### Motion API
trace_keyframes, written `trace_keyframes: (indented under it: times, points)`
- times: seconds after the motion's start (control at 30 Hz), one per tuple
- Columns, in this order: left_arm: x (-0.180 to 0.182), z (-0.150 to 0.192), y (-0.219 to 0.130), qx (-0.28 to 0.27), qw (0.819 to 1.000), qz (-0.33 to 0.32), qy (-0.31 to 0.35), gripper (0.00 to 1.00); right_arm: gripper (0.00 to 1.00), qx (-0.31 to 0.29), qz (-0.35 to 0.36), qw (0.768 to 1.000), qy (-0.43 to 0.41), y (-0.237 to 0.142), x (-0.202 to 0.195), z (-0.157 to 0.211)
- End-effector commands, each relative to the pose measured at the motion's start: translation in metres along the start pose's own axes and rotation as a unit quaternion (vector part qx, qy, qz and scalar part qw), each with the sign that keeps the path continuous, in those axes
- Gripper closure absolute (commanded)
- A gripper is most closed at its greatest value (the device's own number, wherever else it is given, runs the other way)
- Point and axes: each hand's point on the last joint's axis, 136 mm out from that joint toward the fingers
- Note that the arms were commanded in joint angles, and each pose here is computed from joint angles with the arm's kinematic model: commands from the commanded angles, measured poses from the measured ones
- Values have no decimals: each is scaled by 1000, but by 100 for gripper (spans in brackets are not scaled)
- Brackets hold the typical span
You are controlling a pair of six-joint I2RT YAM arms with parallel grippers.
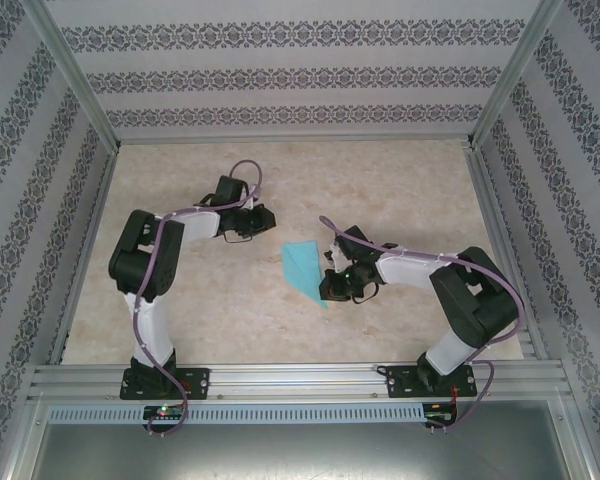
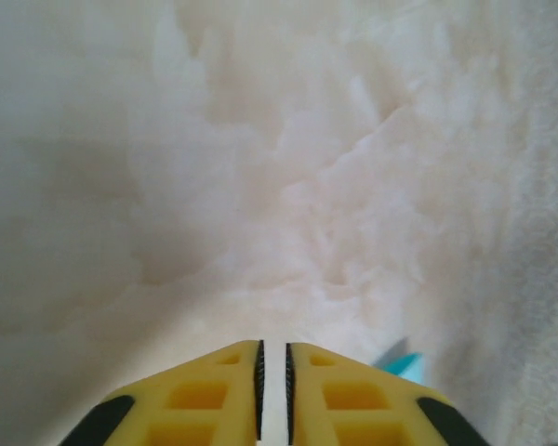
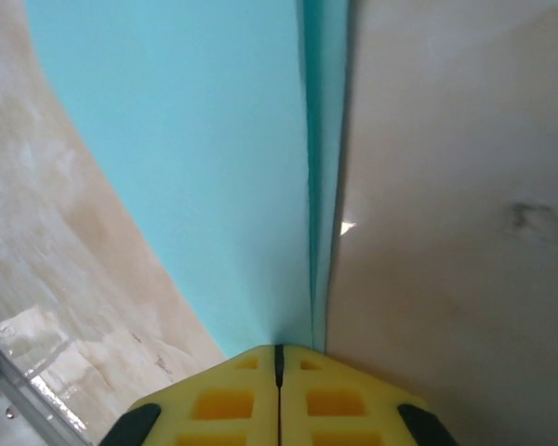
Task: Fold a paper plane with a square sheet of paper (fold left side to right side)
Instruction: Fourth fold the wing at the center of the table, then turn over the paper at the center of the table.
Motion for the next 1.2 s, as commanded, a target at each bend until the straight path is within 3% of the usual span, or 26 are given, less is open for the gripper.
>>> trace_keyframes:
  times: [0.0, 0.17, 0.3, 0.53, 0.87, 1.07, 1.17]
  points:
    - [-22, -4, -35, -28, 999, 8, 14, 76, 81, -69, -5, 997, -16, -21, 11, -23]
    - [-38, 33, -49, -19, 999, 25, -5, 64, 56, -161, -14, 985, -60, -65, 25, -54]
    - [-52, 66, -46, -2, 999, 41, -30, 55, 43, -159, -40, 982, -89, -72, 30, -63]
    - [-61, 101, -21, 29, 998, 34, -51, 49, 44, -137, -57, 986, -78, -55, 27, -66]
    - [-68, 105, 19, 58, 995, 50, -58, 49, 43, -150, -45, 985, -68, -66, 16, -52]
    - [-86, 99, 34, 63, 994, 77, -45, 55, 39, -166, -57, 983, -51, -82, 9, -43]
    - [-94, 95, 41, 63, 993, 90, -38, 64, 35, -178, -79, 980, -32, -93, 4, -38]
Point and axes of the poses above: each hand's point on the last joint's axis, 136 mm out from that joint toward the fingers, its own y axis out along the fingers, its own x axis along the line the jaws close on, z = x × y, and after that the axes turned 2 degrees about y, right-handed
